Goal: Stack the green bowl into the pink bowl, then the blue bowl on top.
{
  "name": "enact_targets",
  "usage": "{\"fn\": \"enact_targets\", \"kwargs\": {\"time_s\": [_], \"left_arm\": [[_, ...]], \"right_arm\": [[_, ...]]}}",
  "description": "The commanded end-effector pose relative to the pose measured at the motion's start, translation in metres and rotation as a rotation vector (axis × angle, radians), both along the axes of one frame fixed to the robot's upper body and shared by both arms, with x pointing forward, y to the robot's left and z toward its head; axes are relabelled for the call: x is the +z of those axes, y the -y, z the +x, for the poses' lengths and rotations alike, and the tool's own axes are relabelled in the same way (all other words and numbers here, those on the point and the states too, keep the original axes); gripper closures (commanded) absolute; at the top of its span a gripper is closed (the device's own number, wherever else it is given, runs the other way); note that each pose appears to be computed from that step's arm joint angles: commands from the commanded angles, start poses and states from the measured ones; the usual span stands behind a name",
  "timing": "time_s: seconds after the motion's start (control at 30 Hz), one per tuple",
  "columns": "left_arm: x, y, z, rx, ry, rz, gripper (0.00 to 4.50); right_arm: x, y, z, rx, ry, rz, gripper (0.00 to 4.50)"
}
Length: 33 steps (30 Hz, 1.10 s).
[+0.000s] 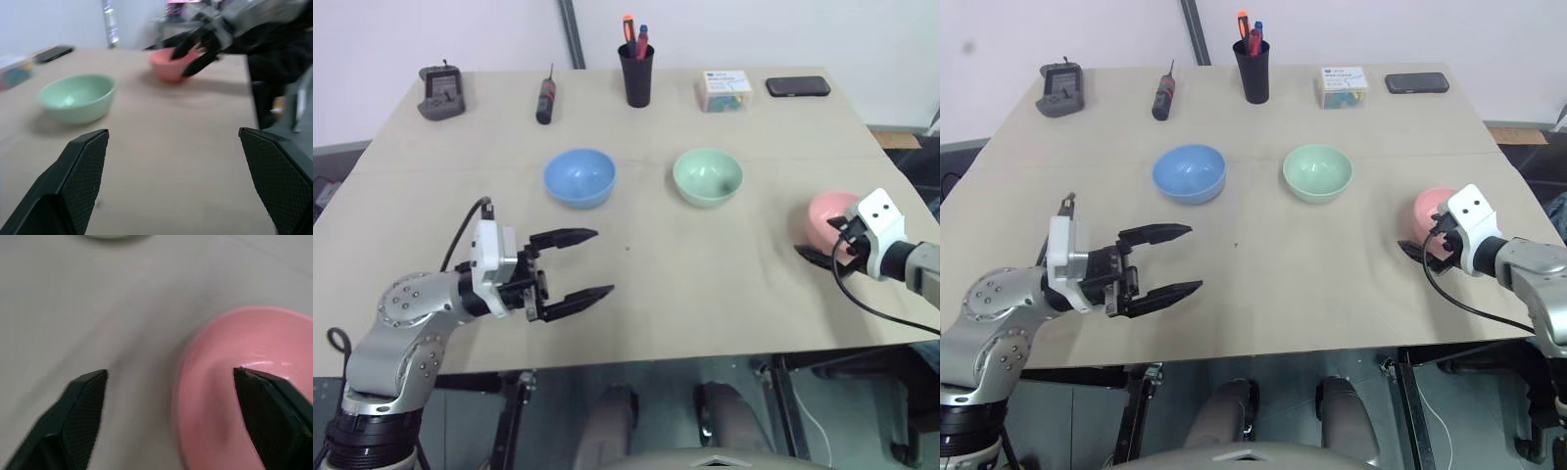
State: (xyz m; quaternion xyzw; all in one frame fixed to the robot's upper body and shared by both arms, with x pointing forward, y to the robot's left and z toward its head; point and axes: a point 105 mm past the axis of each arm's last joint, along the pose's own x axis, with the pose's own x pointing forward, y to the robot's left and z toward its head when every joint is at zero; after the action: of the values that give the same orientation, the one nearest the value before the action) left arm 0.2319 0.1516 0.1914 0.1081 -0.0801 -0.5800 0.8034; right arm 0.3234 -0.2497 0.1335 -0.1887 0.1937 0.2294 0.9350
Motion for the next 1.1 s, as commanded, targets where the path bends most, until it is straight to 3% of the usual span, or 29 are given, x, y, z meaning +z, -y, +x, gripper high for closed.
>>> {"fn": "enact_targets", "kwargs": {"time_s": [0.03, 0.13, 0.17, 0.27, 0.37, 0.47, 0.7, 0.87, 0.97, 1.1], "left_arm": [[0.009, 0.007, -0.004, -0.025, 0.036, -0.021, 0.00], [0.008, 0.006, -0.004, -0.016, 0.035, -0.023, 0.00], [0.007, 0.006, -0.004, -0.013, 0.033, -0.024, 0.00], [0.007, 0.006, -0.004, -0.003, 0.034, -0.026, 0.00], [0.007, 0.006, -0.003, 0.003, 0.036, -0.029, 0.00], [0.007, 0.004, -0.002, 0.014, 0.035, -0.034, 0.00], [0.004, 0.001, 0.003, 0.051, 0.027, -0.046, 0.00], [0.005, -0.002, 0.008, 0.077, 0.035, -0.046, 0.00], [0.005, -0.002, 0.009, 0.079, 0.037, -0.044, 0.00], [0.006, -0.003, 0.007, 0.087, 0.037, -0.044, 0.00]], "right_arm": [[0.009, 0.004, 0.005, -0.012, 0.042, -0.022, 2.19], [0.009, 0.001, 0.004, -0.002, 0.041, -0.018, 2.93], [0.008, -0.001, 0.004, 0.004, 0.041, -0.017, 3.47], [0.008, -0.007, 0.004, 0.025, 0.044, -0.017, 4.43], [0.011, -0.014, 0.004, 0.053, 0.060, -0.019, 4.43], [0.018, -0.042, -0.002, 0.195, 0.115, -0.024, 4.43], [0.008, -0.145, -0.055, 0.662, 0.059, 0.089, 4.43], [-0.008, -0.188, -0.061, 0.832, 0.044, 0.074, 4.43], [-0.018, -0.200, -0.048, 0.859, 0.023, 0.046, 4.43], [-0.019, -0.206, -0.039, 0.898, 0.027, 0.013, 3.07]]}}
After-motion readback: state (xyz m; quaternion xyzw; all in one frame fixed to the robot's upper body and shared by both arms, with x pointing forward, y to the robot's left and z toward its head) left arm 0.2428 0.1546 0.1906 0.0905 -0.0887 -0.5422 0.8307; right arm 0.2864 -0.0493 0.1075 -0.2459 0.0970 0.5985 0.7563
